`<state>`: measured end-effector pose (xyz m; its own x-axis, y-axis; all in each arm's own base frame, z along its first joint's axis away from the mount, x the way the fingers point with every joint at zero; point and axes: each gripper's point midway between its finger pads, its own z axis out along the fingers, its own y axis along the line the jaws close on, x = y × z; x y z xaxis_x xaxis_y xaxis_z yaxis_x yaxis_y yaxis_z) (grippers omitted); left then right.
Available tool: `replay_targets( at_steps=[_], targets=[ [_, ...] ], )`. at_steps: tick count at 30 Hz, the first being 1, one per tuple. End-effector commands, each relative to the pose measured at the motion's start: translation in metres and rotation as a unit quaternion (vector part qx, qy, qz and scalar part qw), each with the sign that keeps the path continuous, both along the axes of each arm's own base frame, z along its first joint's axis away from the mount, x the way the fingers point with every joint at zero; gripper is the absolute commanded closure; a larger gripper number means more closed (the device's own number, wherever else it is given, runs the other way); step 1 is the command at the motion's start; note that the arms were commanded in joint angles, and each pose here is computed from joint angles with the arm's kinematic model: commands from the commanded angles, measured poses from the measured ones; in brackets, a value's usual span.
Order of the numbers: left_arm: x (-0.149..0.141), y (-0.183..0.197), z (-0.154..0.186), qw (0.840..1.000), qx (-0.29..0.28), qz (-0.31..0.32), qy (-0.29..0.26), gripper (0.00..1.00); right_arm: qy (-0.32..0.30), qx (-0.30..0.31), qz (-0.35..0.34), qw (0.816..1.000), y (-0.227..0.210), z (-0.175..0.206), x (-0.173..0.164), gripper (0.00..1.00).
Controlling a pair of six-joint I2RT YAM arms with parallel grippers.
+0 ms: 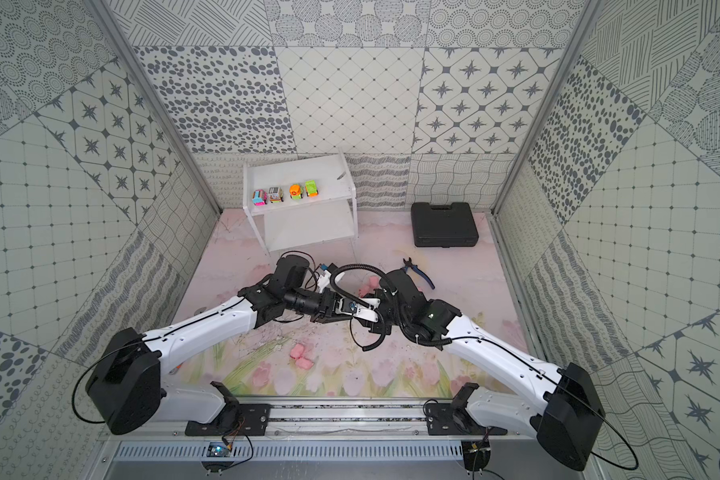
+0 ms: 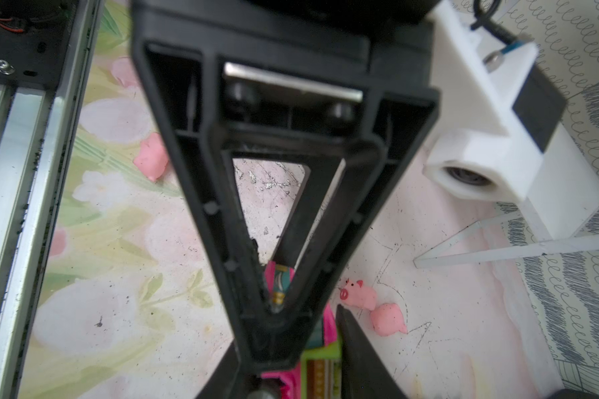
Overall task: Organize plastic toys on shelves
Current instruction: Pick up the plastic toy at the center of the board.
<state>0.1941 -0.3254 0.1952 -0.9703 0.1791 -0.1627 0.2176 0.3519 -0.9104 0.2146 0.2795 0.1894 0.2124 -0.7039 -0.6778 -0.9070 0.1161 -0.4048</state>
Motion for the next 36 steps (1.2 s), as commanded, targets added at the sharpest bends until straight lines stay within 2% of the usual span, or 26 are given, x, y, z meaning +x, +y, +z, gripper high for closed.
replay_targets(
  at_steps=[1, 10, 12, 14, 16, 17, 20, 22, 24, 29, 36],
  targets=[
    [-0.006, -0.005, 0.021, 0.998, -0.035, -0.032, -0.037, 0.75, -0.02, 0.018, 0.001, 1.0, 0.007, 0.015, 0.005, 0.55],
    [0.006, 0.016, 0.025, 0.995, -0.024, -0.004, -0.093, 0.76, -0.039, 0.028, -0.06, 0.997, -0.02, 0.022, 0.012, 0.22],
    [0.009, 0.024, 0.028, 0.993, -0.019, 0.0, -0.117, 0.76, -0.024, 0.054, -0.09, 0.994, -0.031, 0.031, 0.012, 0.18],
    [0.011, 0.032, 0.032, 0.989, -0.009, 0.0, -0.146, 0.76, 0.017, 0.104, -0.125, 0.986, -0.044, 0.044, 0.015, 0.17],
    [0.011, 0.037, 0.038, 0.984, -0.001, -0.006, -0.18, 0.76, 0.085, 0.182, -0.155, 0.967, -0.058, 0.064, 0.017, 0.14],
    [0.011, 0.039, 0.041, 0.98, 0.004, -0.01, -0.2, 0.76, 0.131, 0.233, -0.163, 0.95, -0.064, 0.077, 0.018, 0.13],
    [0.009, 0.042, 0.055, 0.966, 0.003, -0.026, -0.256, 0.75, 0.285, 0.367, -0.111, 0.878, -0.068, 0.116, 0.016, 0.11],
    [0.007, 0.042, 0.07, 0.958, -0.01, -0.036, -0.286, 0.75, 0.362, 0.404, -0.047, 0.838, -0.058, 0.139, 0.009, 0.1],
    [0.002, 0.041, 0.09, 0.947, -0.033, -0.048, -0.315, 0.75, 0.403, 0.411, 0.008, 0.818, -0.046, 0.16, 0.001, 0.1],
    [-0.007, 0.039, 0.132, 0.932, -0.085, -0.057, -0.349, 0.74, 0.42, 0.373, 0.062, 0.825, -0.03, 0.177, -0.019, 0.1],
    [-0.011, 0.033, 0.156, 0.934, -0.136, -0.056, -0.326, 0.74, 0.416, 0.354, 0.086, 0.833, -0.015, 0.173, -0.028, 0.12]
  ],
)
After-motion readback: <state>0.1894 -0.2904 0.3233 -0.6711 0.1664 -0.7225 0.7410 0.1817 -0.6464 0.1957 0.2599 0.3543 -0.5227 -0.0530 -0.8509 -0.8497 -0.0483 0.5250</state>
